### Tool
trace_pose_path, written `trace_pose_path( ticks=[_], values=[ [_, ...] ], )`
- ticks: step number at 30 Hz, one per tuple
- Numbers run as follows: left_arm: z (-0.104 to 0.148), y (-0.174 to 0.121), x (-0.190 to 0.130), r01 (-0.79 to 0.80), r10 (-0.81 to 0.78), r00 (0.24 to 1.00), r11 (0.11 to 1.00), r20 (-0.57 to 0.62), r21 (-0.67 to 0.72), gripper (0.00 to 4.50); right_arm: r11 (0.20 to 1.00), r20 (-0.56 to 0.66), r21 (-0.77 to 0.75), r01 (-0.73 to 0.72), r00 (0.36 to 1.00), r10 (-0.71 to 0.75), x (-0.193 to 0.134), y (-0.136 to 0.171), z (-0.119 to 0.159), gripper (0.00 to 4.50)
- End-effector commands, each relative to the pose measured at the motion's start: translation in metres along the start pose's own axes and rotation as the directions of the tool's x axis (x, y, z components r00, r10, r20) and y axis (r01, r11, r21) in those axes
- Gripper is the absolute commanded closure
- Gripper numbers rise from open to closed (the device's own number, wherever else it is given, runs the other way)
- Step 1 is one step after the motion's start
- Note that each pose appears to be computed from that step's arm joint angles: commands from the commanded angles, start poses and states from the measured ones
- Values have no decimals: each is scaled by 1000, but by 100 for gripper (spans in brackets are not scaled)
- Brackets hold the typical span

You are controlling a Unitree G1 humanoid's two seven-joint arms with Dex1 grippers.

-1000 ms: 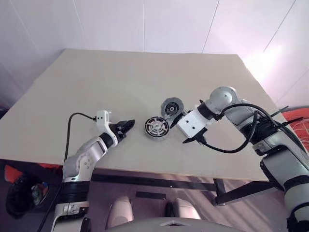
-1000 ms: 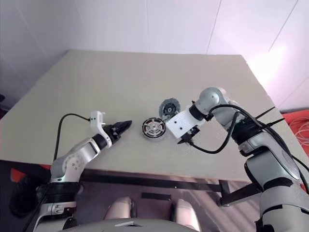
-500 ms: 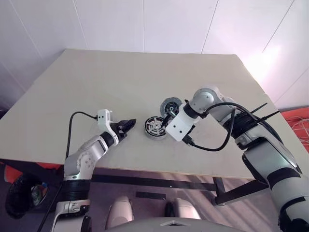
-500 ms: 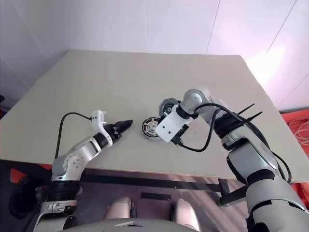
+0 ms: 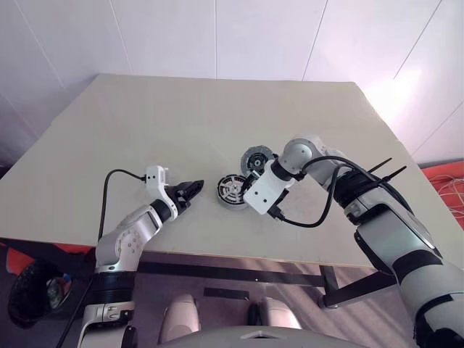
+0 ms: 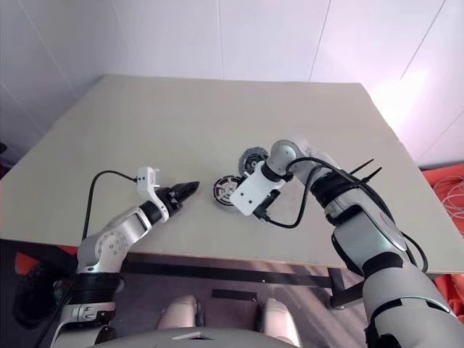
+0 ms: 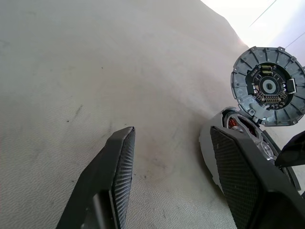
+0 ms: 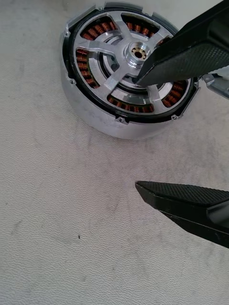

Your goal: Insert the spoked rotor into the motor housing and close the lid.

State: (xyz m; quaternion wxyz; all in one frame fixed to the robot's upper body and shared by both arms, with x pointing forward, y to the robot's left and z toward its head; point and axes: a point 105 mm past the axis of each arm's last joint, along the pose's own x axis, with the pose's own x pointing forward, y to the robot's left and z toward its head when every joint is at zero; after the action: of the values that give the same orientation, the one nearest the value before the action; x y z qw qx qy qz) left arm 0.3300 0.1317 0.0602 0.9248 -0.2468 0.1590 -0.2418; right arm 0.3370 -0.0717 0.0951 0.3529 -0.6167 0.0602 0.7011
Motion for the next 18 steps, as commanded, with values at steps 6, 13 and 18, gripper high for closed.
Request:
trace_pose_path(
  ticks=[6, 13, 18],
  values=[
    [15, -6, 0, 23, -25, 998, 999, 50, 32, 183, 999, -10, -37, 8, 1000, -9, -6, -1, 2, 97],
    [16, -6, 1, 25, -27, 998, 999, 51, 31, 183, 998, 2, -66, 24, 1000, -24, -9, -4, 10, 97],
    [16, -6, 2, 25, -26, 998, 999, 52, 31, 183, 997, 3, -67, 25, 1000, -25, -4, -5, 13, 97]
  ],
)
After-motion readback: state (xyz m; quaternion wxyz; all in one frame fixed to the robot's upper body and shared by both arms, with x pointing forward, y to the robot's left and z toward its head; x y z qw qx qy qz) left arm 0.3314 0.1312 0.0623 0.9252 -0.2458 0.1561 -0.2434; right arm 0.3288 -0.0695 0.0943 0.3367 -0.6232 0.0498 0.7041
